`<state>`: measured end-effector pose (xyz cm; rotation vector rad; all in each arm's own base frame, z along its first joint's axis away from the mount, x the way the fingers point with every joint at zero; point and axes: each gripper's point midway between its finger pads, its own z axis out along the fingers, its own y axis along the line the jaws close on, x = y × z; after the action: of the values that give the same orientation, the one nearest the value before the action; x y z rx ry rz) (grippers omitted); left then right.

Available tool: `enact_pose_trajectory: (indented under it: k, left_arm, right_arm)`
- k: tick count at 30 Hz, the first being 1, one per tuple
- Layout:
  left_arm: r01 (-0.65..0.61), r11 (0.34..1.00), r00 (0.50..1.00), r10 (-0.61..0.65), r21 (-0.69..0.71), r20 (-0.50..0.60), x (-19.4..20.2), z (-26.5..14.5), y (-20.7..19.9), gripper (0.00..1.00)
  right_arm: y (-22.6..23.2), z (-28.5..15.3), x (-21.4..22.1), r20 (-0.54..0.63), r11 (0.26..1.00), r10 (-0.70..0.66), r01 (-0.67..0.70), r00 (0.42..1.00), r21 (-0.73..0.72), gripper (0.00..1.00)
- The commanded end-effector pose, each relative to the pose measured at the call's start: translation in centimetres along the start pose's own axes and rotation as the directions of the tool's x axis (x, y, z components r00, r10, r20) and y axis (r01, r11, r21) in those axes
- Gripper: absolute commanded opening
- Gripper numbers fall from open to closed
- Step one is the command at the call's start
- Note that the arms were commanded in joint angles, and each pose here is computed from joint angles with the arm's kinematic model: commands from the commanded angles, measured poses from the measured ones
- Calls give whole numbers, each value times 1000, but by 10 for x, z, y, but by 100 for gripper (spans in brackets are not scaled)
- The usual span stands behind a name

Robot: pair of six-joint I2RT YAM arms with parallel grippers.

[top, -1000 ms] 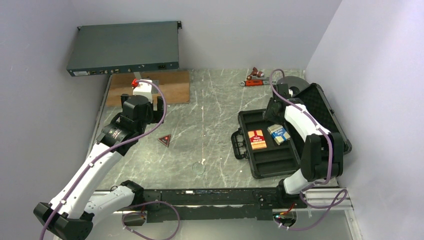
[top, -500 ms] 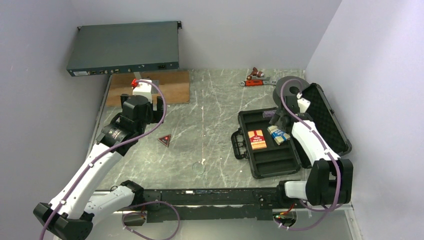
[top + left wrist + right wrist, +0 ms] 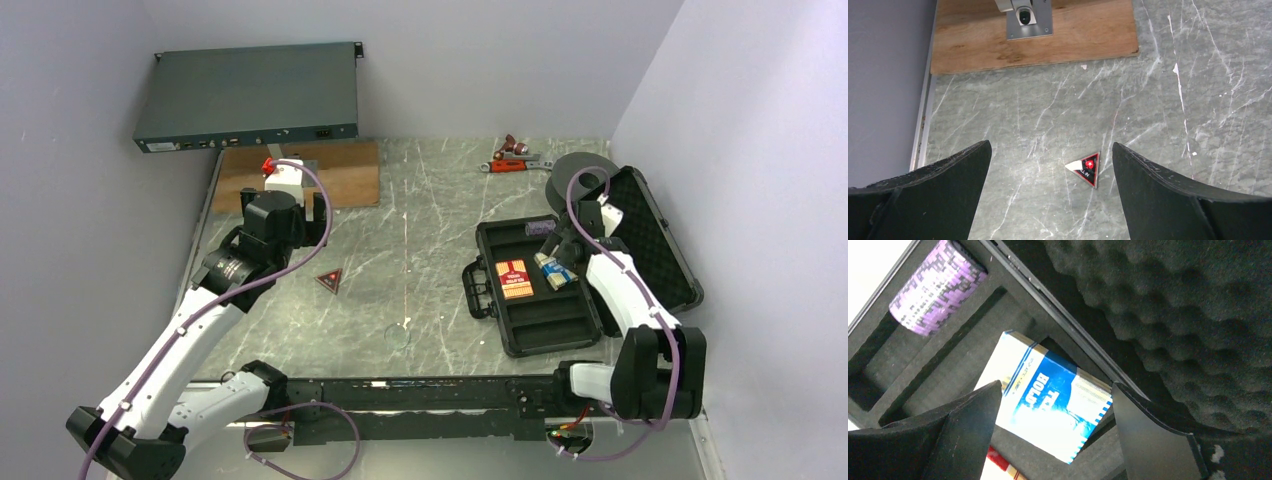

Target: Pack up texas hold em set

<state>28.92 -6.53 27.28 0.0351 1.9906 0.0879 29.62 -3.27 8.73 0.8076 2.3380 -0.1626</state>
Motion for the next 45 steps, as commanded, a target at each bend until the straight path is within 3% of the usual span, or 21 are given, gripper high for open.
enact_pose_trajectory:
  k: [1, 8, 17, 22, 23, 28, 45]
  left_arm:
    - [14, 1000, 999, -14, -2, 49, -12, -3, 2, 97]
    - [14, 1000, 999, -14, 0, 48, -12, -3, 1, 97]
    - [11, 1000, 999, -11, -7, 46, -11, -2, 3, 97]
    - [11, 1000, 999, -11, -10, 47, -12, -2, 3, 97]
    - [10, 1000, 999, -10, -10, 46, -11, -2, 3, 97]
    - [10, 1000, 999, -10, -13, 47, -12, -2, 4, 97]
    - [8, 1000, 999, -7, -17, 44, -11, -1, 4, 97]
  right_arm:
    - [11, -12, 8, -17, 995, 26, -28, 1000, -94, 83]
    - [6, -29, 24, -51, 987, 102, -107, 994, -121, 82]
    - [-4, -54, -23, 85, 997, 48, -43, 995, -66, 82]
    - [34, -70, -23, 23, 965, 18, -11, 1000, -264, 67]
    - [50, -72, -14, -26, 941, 2, -11, 1000, -339, 54]
    - [81, -68, 11, -104, 899, -96, 41, 990, -436, 32]
    - [81, -20, 12, -82, 953, -163, 135, 983, -273, 22]
